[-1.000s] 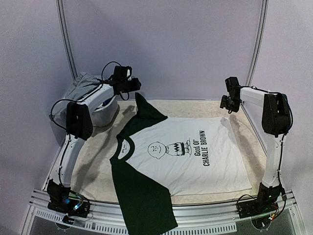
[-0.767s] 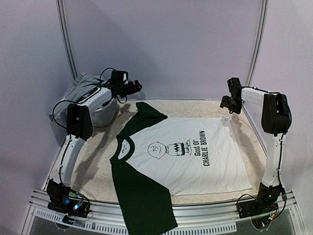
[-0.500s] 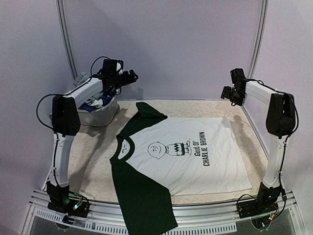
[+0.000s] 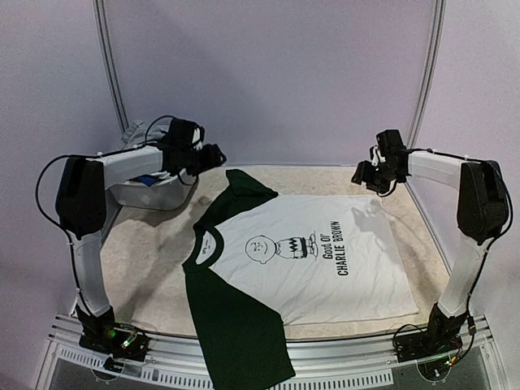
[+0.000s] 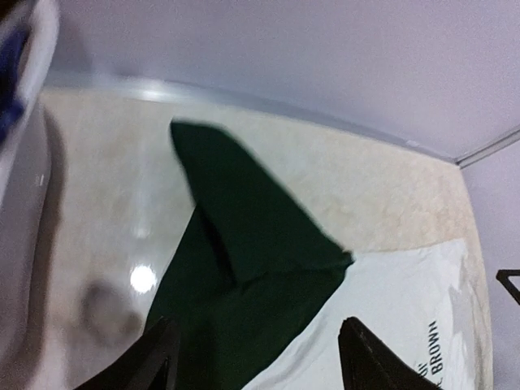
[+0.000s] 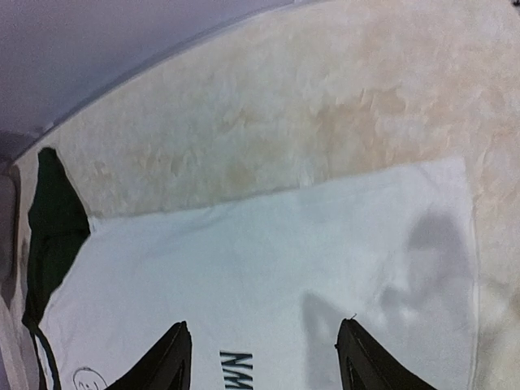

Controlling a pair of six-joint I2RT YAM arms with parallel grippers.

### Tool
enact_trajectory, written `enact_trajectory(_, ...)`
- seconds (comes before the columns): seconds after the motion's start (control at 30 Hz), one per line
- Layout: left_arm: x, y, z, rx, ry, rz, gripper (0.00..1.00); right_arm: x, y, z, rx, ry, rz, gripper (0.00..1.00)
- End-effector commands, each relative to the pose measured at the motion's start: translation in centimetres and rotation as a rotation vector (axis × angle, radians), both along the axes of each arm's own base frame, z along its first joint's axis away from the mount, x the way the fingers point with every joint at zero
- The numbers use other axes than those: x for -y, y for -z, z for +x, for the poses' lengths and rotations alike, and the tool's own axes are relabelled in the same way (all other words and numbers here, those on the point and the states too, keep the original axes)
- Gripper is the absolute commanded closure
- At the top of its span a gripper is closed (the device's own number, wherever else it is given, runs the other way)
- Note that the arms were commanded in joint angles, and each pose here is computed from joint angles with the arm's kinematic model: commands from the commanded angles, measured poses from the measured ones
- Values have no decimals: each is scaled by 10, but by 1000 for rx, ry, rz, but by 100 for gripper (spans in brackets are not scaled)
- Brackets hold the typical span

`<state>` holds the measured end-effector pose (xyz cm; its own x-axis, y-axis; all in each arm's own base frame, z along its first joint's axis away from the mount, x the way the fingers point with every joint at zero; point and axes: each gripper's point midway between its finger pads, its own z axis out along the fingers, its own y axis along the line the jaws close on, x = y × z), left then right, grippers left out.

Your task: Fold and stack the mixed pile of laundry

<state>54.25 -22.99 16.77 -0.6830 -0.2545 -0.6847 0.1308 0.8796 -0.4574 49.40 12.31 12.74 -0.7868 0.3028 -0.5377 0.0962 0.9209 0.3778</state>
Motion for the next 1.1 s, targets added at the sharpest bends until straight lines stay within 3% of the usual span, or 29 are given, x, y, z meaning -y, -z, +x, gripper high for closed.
enact_trajectory(0.0,-11,1,-53,-42,-41,84,31,-36,-22,-32,52,-86,33,38)
enact_trajectory(0.3,-39,12,-188,-123,-5,258,26,-45,-34,-105,109,-74,21,34)
enact_trajectory(0.53,-47,44,-258,-179,41,355,25,-55,-33,-164,120,-125,-13,28)
enact_trajectory(0.67,-52,66,-263,-177,31,368,28,-53,-22,-185,119,-124,-26,28)
enact_trajectory(0.8,-31,83,-250,-189,74,349,33,-38,-10,-181,107,-51,-85,28)
enact_trajectory(0.93,-6,80,-225,-182,97,333,35,-42,0,-159,71,-42,-109,29)
enact_trajectory(1.07,11,80,-193,-187,92,406,36,-34,7,-121,16,-6,-113,33)
